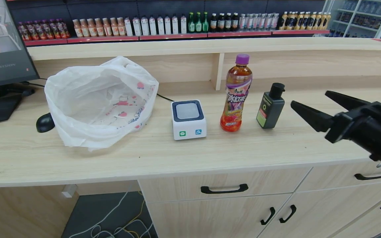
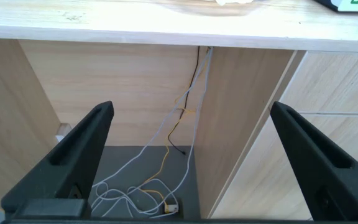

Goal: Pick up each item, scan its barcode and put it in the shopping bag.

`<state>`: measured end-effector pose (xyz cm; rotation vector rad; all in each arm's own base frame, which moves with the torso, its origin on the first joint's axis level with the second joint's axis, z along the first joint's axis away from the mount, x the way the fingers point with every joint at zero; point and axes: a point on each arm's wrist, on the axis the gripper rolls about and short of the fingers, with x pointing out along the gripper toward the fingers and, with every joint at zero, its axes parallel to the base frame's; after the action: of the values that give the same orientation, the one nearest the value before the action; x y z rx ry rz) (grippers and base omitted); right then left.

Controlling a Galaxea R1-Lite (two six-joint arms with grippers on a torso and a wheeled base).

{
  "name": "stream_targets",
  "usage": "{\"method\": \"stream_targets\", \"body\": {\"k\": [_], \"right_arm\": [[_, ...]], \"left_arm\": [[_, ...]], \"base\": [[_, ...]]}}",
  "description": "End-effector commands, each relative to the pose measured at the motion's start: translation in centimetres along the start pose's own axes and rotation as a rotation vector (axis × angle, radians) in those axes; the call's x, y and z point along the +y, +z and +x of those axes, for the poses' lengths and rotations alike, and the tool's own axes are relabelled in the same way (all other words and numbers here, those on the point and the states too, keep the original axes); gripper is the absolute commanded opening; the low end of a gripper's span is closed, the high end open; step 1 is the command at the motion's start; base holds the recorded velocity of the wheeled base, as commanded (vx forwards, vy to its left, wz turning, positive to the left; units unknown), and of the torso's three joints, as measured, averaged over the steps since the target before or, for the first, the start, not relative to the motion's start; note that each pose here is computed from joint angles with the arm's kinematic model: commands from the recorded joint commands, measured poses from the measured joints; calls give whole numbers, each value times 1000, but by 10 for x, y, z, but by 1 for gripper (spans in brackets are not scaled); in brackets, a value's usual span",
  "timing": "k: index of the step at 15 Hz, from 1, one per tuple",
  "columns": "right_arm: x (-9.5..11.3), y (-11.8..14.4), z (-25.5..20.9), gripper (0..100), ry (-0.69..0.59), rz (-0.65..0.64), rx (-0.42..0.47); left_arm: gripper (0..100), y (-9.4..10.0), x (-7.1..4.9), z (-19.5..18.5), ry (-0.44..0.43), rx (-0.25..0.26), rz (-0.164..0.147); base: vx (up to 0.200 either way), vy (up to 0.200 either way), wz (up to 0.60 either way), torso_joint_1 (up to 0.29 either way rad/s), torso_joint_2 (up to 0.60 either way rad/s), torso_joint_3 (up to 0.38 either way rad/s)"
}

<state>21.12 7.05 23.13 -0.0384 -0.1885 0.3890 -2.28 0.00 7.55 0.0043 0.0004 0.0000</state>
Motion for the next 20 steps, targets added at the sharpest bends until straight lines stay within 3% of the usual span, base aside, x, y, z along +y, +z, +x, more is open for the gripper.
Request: {"method": "stream_targets", "body": {"k": [1, 10, 20], "right_arm": [[14, -16, 43, 100, 43, 10, 35], [37, -6, 95, 100, 84, 12, -47], [47, -27, 117, 100, 18, -1, 2]], "left_arm": [[100, 0, 0, 0, 0, 0, 0], [100, 0, 0, 0, 0, 0, 0], [100, 0, 0, 0, 0, 0, 0]], "base": [[0, 0, 0, 0, 0, 0], [0, 0, 0, 0, 0, 0], [0, 0, 0, 0, 0, 0]]}}
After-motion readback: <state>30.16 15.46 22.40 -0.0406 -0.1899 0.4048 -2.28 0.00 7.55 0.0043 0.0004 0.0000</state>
